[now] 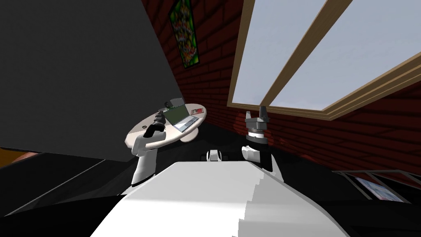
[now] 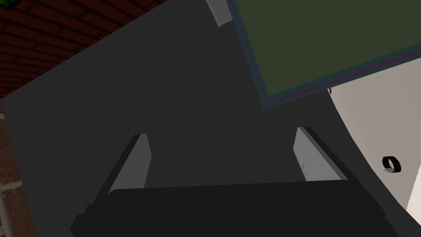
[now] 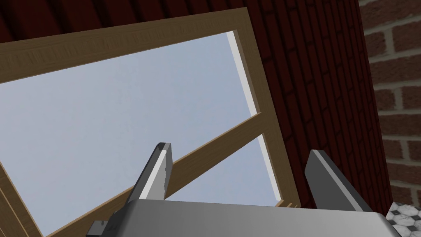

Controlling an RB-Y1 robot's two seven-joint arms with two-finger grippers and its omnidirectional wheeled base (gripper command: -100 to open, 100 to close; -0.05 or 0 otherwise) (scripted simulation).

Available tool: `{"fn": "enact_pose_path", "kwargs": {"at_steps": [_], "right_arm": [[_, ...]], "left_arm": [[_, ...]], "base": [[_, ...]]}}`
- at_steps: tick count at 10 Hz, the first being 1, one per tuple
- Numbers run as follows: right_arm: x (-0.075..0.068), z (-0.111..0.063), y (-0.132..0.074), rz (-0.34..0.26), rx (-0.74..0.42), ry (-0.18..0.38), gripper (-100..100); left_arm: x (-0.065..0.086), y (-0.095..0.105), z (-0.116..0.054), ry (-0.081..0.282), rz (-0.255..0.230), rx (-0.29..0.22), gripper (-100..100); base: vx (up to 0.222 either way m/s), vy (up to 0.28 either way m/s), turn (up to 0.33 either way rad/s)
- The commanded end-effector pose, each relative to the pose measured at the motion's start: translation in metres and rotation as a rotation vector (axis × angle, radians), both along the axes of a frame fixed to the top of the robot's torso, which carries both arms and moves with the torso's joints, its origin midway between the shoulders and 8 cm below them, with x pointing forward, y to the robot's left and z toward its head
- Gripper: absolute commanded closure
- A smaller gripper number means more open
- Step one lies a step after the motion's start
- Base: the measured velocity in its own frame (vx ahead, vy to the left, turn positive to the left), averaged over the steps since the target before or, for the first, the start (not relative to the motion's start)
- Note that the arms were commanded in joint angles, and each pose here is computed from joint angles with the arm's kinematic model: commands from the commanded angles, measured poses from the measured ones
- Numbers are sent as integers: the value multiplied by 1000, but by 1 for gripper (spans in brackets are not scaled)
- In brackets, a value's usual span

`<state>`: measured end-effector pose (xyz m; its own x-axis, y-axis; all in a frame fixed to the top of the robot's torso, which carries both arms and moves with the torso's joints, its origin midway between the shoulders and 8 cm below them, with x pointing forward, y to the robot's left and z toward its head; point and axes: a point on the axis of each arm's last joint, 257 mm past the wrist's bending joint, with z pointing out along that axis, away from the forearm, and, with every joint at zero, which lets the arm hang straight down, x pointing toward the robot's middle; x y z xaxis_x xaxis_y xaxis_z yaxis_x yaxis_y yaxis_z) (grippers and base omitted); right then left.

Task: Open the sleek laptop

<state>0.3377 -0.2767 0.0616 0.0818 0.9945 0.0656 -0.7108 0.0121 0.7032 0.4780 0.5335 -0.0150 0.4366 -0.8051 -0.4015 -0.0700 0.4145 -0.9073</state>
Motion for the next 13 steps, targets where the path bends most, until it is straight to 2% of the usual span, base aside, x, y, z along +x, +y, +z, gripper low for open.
{"fn": "enact_pose_path", "kwargs": {"at_steps": [1, 2, 3, 4, 5, 6, 7, 8, 9, 10, 11, 12, 13], "right_arm": [[0, 0, 0, 0, 0, 0, 0], [0, 0, 0, 0, 0, 0, 0], [0, 0, 0, 0, 0, 0, 0], [0, 0, 0, 0, 0, 0, 0], [0, 0, 0, 0, 0, 0, 0], [0, 0, 0, 0, 0, 0, 0], [0, 0, 0, 0, 0, 0, 0], [0, 0, 0, 0, 0, 0, 0], [0, 0, 0, 0, 0, 0, 0], [0, 0, 0, 0, 0, 0, 0], [0, 0, 0, 0, 0, 0, 0], [0, 0, 0, 0, 0, 0, 0], [0, 0, 0, 0, 0, 0, 0]], "left_arm": [[-2, 21, -2, 42, 49, -24, -100], [-2, 22, -3, 46, 51, -26, -100], [-4, 38, 0, 62, 83, -38, -100], [-5, 39, -4, 76, 90, -46, -100], [-8, 54, -1, 89, 120, -58, -100], [-9, 56, -6, 107, 129, -69, -100], [-12, 71, -3, 120, 158, -83, -100], [-14, 73, -9, 138, 167, -94, -100], [-17, 86, -5, 147, 192, -107, -100], [-19, 88, -12, 168, 202, -120, -100], [-23, 101, -10, 178, 226, -135, -100], [-26, 102, -17, 202, 238, -150, -100], [-31, 115, -17, 218, 263, -170, -100]], "base": [[41, -15, -43], [18, 0, -1], [33, -1, -89], [36, -1, -50], [43, -8, -76], [43, -1, -44], [51, 2, -96], [40, 6, -36], [44, 15, -54], [38, 15, -45], [36, 15, -79], [34, 16, -42], [36, 19, -64]]}}
